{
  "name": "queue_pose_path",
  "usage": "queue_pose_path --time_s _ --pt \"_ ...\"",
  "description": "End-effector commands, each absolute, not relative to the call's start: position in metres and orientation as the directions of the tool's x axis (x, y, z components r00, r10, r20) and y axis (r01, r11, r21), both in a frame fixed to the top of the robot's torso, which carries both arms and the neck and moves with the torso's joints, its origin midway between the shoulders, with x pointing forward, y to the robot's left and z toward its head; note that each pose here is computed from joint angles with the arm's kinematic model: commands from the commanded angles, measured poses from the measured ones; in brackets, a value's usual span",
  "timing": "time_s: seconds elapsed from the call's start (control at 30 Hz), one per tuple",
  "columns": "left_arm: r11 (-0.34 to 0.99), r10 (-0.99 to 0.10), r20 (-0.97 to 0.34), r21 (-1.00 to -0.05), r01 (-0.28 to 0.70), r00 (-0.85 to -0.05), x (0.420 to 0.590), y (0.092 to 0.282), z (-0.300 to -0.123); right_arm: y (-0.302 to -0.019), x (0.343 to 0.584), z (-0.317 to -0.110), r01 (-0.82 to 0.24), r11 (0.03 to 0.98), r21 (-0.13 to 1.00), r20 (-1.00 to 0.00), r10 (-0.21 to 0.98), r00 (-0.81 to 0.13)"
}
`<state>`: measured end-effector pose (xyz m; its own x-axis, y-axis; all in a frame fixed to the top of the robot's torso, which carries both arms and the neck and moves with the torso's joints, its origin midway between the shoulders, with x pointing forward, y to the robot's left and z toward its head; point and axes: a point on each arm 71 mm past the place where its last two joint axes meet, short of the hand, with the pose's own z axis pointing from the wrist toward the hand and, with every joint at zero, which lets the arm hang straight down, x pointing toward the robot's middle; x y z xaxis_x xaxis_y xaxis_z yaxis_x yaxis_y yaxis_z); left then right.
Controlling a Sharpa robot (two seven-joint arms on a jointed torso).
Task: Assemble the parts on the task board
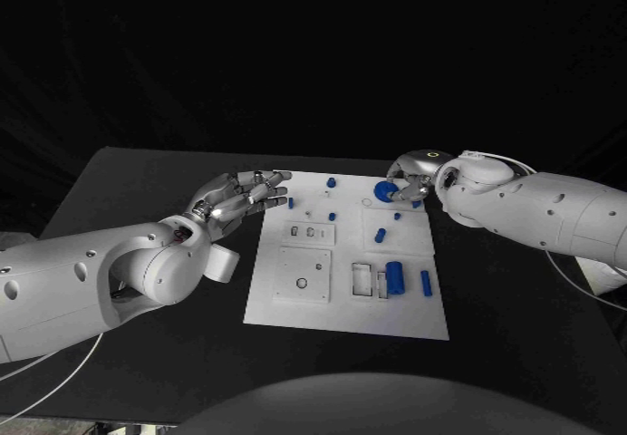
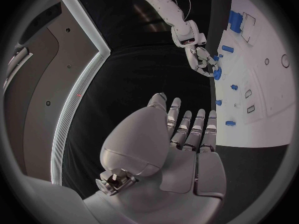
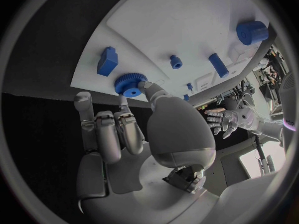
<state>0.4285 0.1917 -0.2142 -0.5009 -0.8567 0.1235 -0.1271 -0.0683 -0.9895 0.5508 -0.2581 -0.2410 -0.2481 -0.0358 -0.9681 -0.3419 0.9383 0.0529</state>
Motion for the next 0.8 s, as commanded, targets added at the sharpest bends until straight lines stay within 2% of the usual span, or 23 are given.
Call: queue_pose_path --time_s 0.03,0.43,0.8 --pt "-0.074 -0.845 0.129 -0.989 -0.125 -0.519 0.428 0.189 -0.213 -0.258 0.548 -0.247 -0.351 0.935 0.040 -0.960 -0.062 -0.273" --pt "-0.072 -0.847 0.128 -0.989 -0.127 -0.515 0.428 0.192 -0.214 -0.257 0.542 -0.238 -0.376 0.924 0.062 -0.977 -0.020 -0.210" --pt "-0.070 -0.848 0.128 -0.989 -0.131 -0.515 0.428 0.193 -0.214 -0.234 0.537 -0.212 -0.440 0.892 0.103 -0.985 0.029 -0.173"
